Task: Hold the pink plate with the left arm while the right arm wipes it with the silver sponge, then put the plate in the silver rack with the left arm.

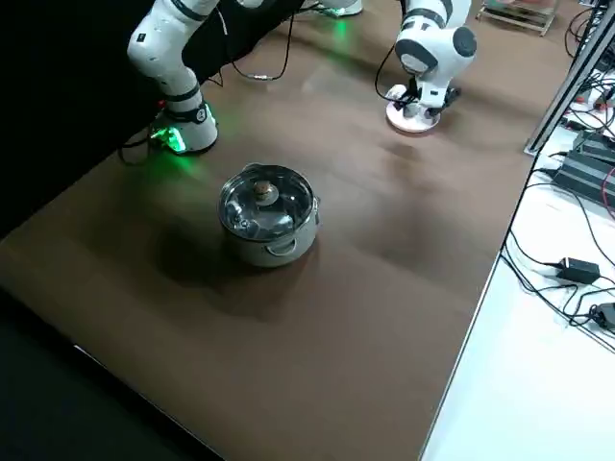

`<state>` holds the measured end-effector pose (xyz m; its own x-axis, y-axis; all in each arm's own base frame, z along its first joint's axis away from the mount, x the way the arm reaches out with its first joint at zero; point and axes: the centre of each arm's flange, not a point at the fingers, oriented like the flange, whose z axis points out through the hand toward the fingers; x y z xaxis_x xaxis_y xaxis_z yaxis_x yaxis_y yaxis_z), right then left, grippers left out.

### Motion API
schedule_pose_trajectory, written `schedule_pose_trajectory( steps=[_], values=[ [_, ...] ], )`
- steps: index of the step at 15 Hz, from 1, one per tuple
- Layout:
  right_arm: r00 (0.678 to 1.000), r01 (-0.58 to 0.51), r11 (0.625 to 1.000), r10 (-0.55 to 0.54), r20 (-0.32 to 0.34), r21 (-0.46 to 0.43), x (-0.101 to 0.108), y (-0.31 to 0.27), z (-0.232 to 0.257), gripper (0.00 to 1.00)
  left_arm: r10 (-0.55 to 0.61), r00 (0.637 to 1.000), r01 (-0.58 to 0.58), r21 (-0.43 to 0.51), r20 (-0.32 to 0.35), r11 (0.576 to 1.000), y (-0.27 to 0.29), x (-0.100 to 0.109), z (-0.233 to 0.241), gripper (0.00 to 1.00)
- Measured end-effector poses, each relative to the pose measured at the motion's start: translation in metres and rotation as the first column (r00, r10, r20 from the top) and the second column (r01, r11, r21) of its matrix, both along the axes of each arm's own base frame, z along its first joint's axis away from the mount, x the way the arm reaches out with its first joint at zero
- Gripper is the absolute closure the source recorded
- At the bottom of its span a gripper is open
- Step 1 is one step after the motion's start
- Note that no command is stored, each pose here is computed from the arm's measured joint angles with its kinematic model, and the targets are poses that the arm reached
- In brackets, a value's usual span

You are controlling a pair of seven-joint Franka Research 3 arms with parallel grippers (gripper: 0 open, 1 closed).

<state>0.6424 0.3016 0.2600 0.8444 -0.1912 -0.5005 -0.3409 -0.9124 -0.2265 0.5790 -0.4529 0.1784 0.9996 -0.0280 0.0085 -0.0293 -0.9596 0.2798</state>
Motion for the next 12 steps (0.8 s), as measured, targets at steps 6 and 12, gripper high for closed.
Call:
schedule_pose_trajectory(
  steps=[6, 12],
  values=[
    [0.997, 0.013, 0.997, -0.020, -0.079, -0.081, 0.031, -0.168, 0.011, 0.71, 0.001, 1.000, -0.001, 0.001, 0.000, 1.000, 0.001, 0.001, 0.000, 0.89],
    [0.996, -0.070, 0.991, 0.063, -0.057, -0.116, 0.036, -0.277, -0.003, 0.71, 0.011, 1.000, -0.011, 0.002, 0.004, 1.000, 0.003, 0.004, 0.001, 0.34]
  ],
)
